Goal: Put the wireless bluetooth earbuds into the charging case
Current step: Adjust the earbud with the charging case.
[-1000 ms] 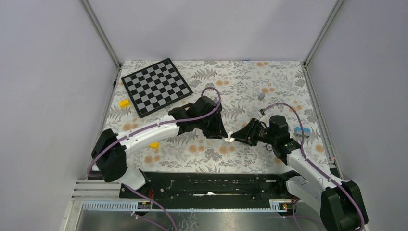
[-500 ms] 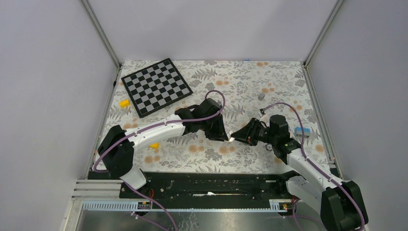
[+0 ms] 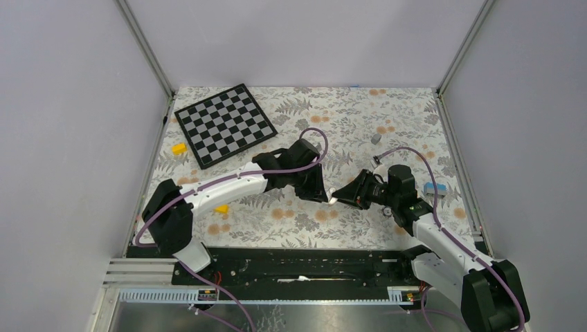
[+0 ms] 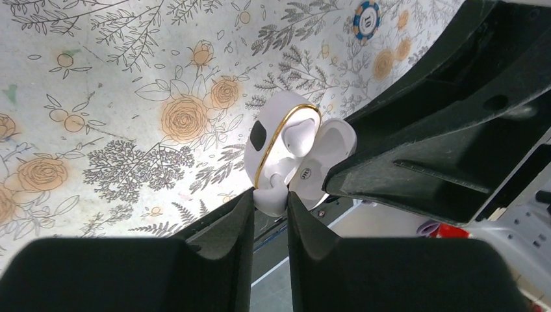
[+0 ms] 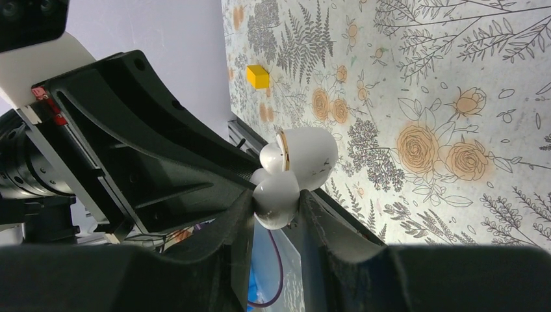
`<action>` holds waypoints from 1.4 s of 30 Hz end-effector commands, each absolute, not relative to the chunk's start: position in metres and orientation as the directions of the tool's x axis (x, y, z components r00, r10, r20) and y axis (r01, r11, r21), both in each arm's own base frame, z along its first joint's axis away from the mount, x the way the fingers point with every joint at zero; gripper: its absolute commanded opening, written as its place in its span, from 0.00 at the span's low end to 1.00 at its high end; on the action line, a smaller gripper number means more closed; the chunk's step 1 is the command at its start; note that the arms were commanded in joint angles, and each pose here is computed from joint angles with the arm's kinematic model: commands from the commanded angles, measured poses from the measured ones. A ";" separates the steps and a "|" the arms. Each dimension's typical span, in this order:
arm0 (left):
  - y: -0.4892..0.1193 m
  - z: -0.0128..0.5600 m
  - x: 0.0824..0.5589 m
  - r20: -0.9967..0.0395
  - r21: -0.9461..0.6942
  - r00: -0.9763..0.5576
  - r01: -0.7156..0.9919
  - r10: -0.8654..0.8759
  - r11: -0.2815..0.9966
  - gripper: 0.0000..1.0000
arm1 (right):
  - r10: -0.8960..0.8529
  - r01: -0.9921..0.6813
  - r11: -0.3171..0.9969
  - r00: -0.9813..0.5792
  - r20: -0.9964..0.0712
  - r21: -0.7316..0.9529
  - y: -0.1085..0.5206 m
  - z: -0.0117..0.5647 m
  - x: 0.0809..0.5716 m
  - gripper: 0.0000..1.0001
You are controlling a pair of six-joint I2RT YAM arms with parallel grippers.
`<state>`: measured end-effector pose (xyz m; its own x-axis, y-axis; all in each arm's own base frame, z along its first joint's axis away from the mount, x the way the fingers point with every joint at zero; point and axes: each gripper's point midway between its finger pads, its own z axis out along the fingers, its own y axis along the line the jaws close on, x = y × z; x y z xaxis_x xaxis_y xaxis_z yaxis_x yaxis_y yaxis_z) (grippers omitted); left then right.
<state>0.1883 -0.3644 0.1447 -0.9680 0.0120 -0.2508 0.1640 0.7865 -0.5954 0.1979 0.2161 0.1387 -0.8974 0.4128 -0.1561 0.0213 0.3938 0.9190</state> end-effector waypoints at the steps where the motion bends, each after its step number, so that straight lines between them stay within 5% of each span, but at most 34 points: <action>1: -0.372 0.163 0.193 -0.334 -0.592 -0.937 0.293 0.102 0.750 0.20 | 0.354 -0.058 0.364 -0.915 -0.195 0.930 0.224 0.158 0.196 0.00; 27: -0.364 0.185 0.165 -0.393 -0.549 -0.806 0.592 0.443 0.590 0.21 | 0.157 -0.086 0.322 -0.977 -0.143 0.943 0.234 0.165 0.174 0.00; 42: -0.362 0.196 0.162 -0.422 -0.532 -0.763 0.646 0.490 0.548 0.33 | 0.095 -0.104 0.301 -0.986 -0.138 0.948 0.234 0.169 0.163 0.00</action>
<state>0.1587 -0.3520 0.1751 -0.7968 0.4886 -0.3553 0.6029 0.6050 -0.5200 0.1680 0.2318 0.1570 -0.9839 0.1395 -0.1113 -0.0594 0.3321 0.9414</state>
